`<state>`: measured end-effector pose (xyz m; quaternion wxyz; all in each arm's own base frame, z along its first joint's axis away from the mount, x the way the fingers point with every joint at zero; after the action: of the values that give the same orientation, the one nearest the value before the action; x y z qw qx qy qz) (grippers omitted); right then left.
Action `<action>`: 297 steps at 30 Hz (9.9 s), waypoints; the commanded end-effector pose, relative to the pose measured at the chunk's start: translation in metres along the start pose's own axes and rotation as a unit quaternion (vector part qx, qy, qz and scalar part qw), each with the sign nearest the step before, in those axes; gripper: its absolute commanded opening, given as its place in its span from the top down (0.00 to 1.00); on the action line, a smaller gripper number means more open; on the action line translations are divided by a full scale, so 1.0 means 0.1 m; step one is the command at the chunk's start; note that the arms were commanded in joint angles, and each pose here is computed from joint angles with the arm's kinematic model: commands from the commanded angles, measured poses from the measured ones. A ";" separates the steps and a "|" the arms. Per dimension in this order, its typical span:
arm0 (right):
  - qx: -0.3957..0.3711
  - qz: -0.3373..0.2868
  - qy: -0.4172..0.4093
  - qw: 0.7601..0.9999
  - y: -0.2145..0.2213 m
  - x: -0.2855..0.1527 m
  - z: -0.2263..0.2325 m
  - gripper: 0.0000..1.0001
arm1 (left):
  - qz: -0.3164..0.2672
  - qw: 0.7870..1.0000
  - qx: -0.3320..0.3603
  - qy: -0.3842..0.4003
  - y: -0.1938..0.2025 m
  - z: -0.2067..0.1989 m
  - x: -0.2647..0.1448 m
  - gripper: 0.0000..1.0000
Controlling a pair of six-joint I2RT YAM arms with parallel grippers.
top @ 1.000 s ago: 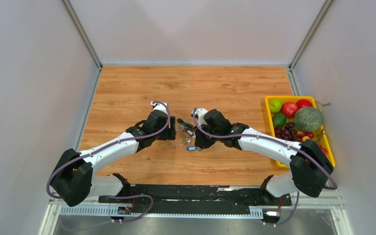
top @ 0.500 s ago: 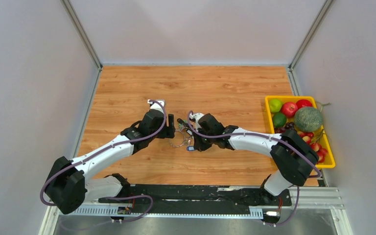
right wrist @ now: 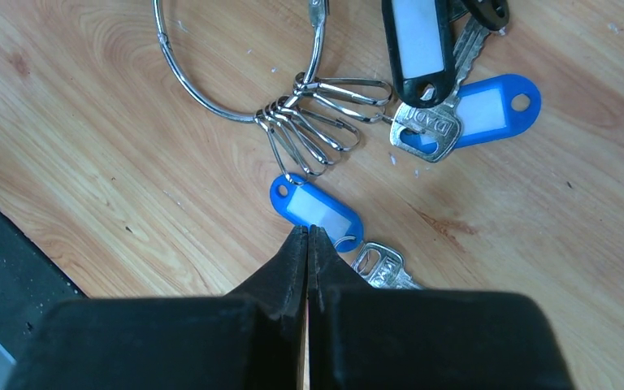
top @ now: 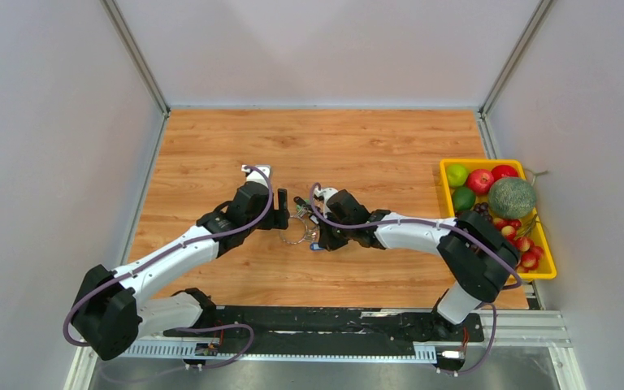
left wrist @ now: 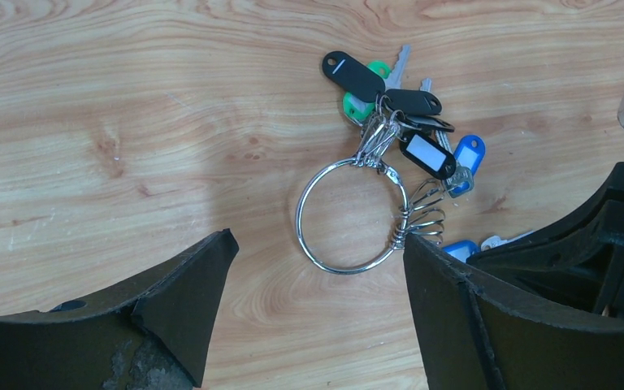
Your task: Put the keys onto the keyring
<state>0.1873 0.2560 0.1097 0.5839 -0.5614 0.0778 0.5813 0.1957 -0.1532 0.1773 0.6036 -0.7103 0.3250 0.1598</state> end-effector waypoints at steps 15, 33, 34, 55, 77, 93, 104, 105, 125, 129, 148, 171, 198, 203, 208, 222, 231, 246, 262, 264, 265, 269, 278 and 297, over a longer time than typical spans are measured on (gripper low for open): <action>0.077 -0.016 0.076 0.994 0.09 0.07 -0.23 1.00 | -0.027 1.000 -0.006 0.007 -0.14 -0.02 -0.09 0.10; -0.036 -0.117 0.003 0.992 -0.40 -0.62 0.09 0.76 | -0.056 0.998 -0.001 0.014 -0.25 0.00 -0.28 0.06; -0.045 -0.117 -0.002 0.992 -0.41 -0.63 0.10 0.71 | -0.057 0.998 0.000 0.014 -0.26 0.01 -0.30 0.06; -0.093 0.012 -0.044 0.995 -0.19 -0.03 0.25 0.50 | -0.087 0.996 -0.009 0.020 -0.25 0.10 -0.54 0.02; -0.068 0.028 0.008 0.997 -0.21 0.30 0.16 0.49 | -0.084 0.996 -0.006 0.014 -0.25 0.12 -0.52 0.00; -0.090 0.030 -0.007 0.995 -0.15 0.35 0.27 0.55 | -0.082 0.996 -0.004 0.016 -0.24 0.12 -0.52 0.00; -0.102 0.036 -0.002 0.994 -0.08 0.40 0.37 0.54 | -0.083 0.996 -0.004 0.018 -0.23 0.13 -0.53 0.00; -0.102 0.035 0.002 0.994 -0.08 0.40 0.37 0.54 | -0.083 0.996 -0.005 0.018 -0.23 0.13 -0.53 0.00; -0.099 0.029 0.076 0.992 -0.03 0.41 0.22 0.65 | -0.080 0.997 -0.003 0.019 -0.24 0.12 -0.51 0.00; -0.101 0.030 0.073 0.992 0.00 0.38 0.22 0.66 | -0.080 0.997 -0.004 0.019 -0.23 0.12 -0.51 0.00; -0.118 0.044 0.095 0.987 0.18 0.28 0.28 0.74 | -0.083 0.996 -0.006 0.024 -0.25 0.11 -0.52 0.00; -0.135 0.020 0.092 0.986 0.07 0.41 0.33 0.78 | -0.079 0.996 -0.008 0.028 -0.23 0.11 -0.53 0.00; -0.186 -0.034 0.008 0.982 -0.07 -0.26 0.60 1.00 | -0.106 0.992 -0.013 0.070 -0.33 0.07 -0.76 0.00; -0.190 -0.040 -0.008 0.981 -0.21 -0.54 0.70 1.00 | -0.139 0.984 -0.019 0.107 -0.43 0.05 -1.00 0.00; -0.194 -0.042 -0.043 0.979 -0.40 -0.81 0.87 1.00 | -0.162 0.972 -0.007 0.171 -0.50 0.00 -1.25 0.00; -0.179 -0.025 -0.082 0.980 -0.85 -1.42 1.09 1.00 | -0.221 0.920 0.057 0.320 -0.45 -0.06 -1.67 0.00; -0.157 -0.030 -0.092 0.983 -1.15 -1.67 1.24 1.00 | -0.225 0.902 0.077 0.360 -0.35 -0.08 -1.63 0.00; -0.132 -0.043 -0.103 0.985 -1.36 -1.84 1.39 1.00 | -0.251 0.916 0.048 0.309 -0.40 -0.08 -1.37 0.00; -0.127 -0.036 -0.120 0.984 -1.50 -1.97 1.49 1.00 | -0.314 0.889 0.048 0.330 -0.32 -0.08 -1.20 0.00; -0.126 -0.034 -0.124 0.984 -1.50 -1.97 1.50 1.00 | -0.325 0.884 0.053 0.333 -0.32 -0.09 -1.19 0.01; -0.126 -0.033 -0.126 0.983 -1.50 -1.97 1.49 1.00 | -0.326 0.882 0.055 0.336 -0.32 -0.09 -1.18 0.02; -0.126 -0.033 -0.136 0.982 -1.50 -1.99 1.51 1.00 | -0.343 0.872 0.070 0.341 -0.33 -0.10 -1.15 0.05; -0.120 -0.034 -0.152 0.980 -1.54 -2.03 1.53 1.00 | -0.337 0.869 0.096 0.350 -0.32 -0.15 -1.02 0.16; -0.112 -0.019 -0.167 0.979 -1.55 -1.97 1.57 1.00 | -0.352 0.856 0.110 0.363 -0.33 -0.17 -1.01 0.47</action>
<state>0.1591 0.3017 0.3814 0.5155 -0.5411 -0.0746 0.6603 0.1390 -0.1406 0.2597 0.5331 -0.7215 0.2885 -0.3347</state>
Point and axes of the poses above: each gripper's point midway between its finger pads, its own x axis out along the fingers, its own z axis along the line the jaws close on, y = z × x, the point moved 10 cm from there along -x, back along the fingers, and after that the axes turned 1 degree about -x, right-handed, at the moved point
